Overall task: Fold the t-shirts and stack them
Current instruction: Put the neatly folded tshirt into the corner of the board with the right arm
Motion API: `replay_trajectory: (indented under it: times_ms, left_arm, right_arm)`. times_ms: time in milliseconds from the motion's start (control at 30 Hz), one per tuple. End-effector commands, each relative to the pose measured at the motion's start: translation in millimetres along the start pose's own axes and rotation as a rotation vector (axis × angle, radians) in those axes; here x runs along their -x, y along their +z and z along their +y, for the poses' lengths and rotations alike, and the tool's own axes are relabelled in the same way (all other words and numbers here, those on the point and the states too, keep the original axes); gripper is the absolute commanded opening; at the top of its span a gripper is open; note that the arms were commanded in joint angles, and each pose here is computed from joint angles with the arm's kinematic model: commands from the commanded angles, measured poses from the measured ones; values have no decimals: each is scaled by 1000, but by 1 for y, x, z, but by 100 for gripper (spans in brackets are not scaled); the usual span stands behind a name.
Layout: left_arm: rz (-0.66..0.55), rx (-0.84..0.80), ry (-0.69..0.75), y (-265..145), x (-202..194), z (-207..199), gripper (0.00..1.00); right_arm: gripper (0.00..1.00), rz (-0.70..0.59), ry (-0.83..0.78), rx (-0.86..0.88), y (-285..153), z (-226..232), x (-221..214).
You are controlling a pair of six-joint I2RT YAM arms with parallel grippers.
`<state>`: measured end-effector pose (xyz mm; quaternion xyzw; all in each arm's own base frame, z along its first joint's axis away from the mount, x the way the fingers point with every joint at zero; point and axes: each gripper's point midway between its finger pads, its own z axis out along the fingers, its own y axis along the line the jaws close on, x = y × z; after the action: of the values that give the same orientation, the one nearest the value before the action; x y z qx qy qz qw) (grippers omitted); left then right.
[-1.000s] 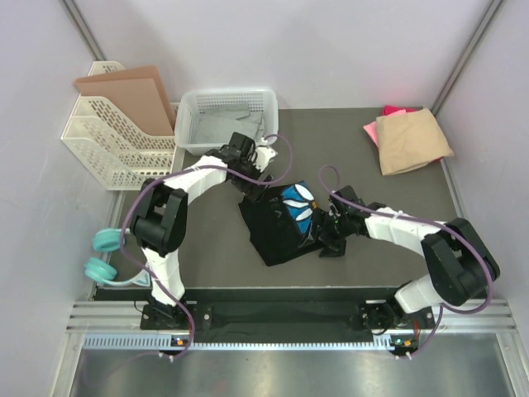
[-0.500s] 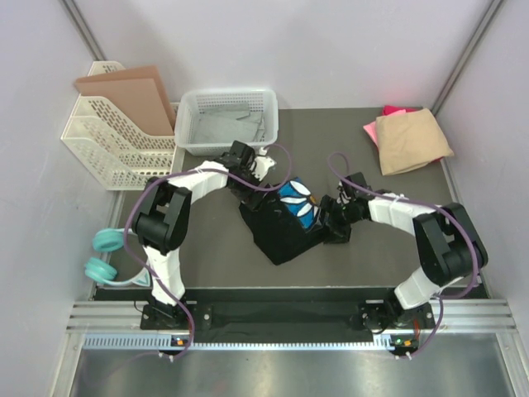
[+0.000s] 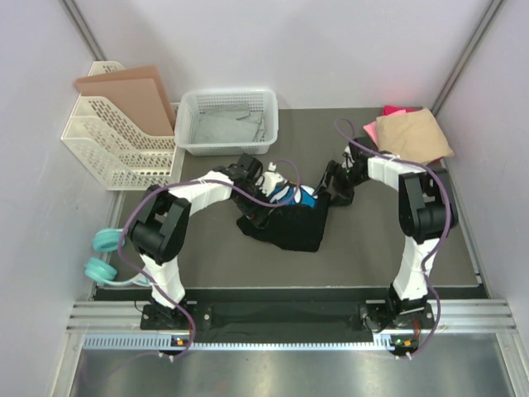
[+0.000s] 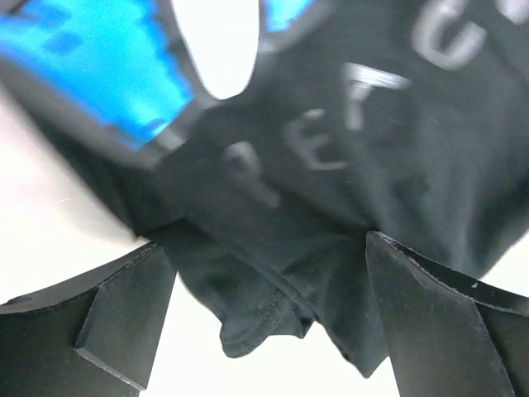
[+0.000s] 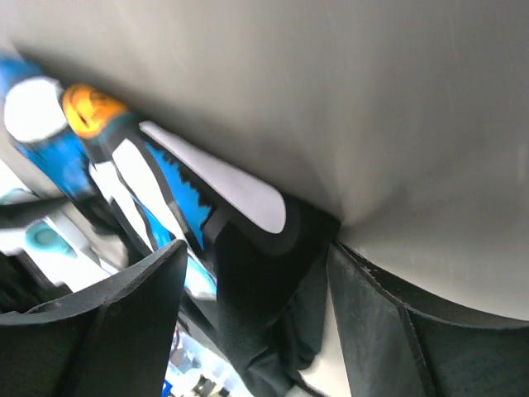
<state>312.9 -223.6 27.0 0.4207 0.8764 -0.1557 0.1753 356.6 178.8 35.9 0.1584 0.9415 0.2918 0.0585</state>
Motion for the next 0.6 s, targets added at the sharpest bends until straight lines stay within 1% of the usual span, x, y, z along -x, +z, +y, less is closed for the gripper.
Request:
replay_trajectory:
  times_ms: [0, 33, 100, 233, 300, 333, 500, 567]
  left_arm:
    - [-3, -84, 5, -8, -1, -30, 99]
    - [1, -95, 8, -8, -1, -33, 99]
    - [6, -118, 17, -6, -1, -42, 99]
    - [28, -188, 32, -3, -1, -64, 99]
    - [33, -224, 47, -2, -1, -78, 99]
    - [35, -245, 62, -1, 1, -86, 99]
    - [41, -340, 80, -7, 8, -118, 99]
    - [35, -414, 92, -10, 17, -137, 99]
  right_arm:
    - [68, -24, -75, -55, 17, -6, 41]
    - [68, -24, -76, -49, 23, -1, 52]
    - [68, 0, -76, -42, 30, 2, 57]
    - [66, -1, -75, -24, 46, 15, 81]
    - [66, 34, -70, -27, 57, 16, 80]
    - [66, 24, -90, 2, 56, 30, 88]
    - [67, 81, -145, 44, 75, 60, 78]
    - [70, 86, -166, 67, 75, 72, 78]
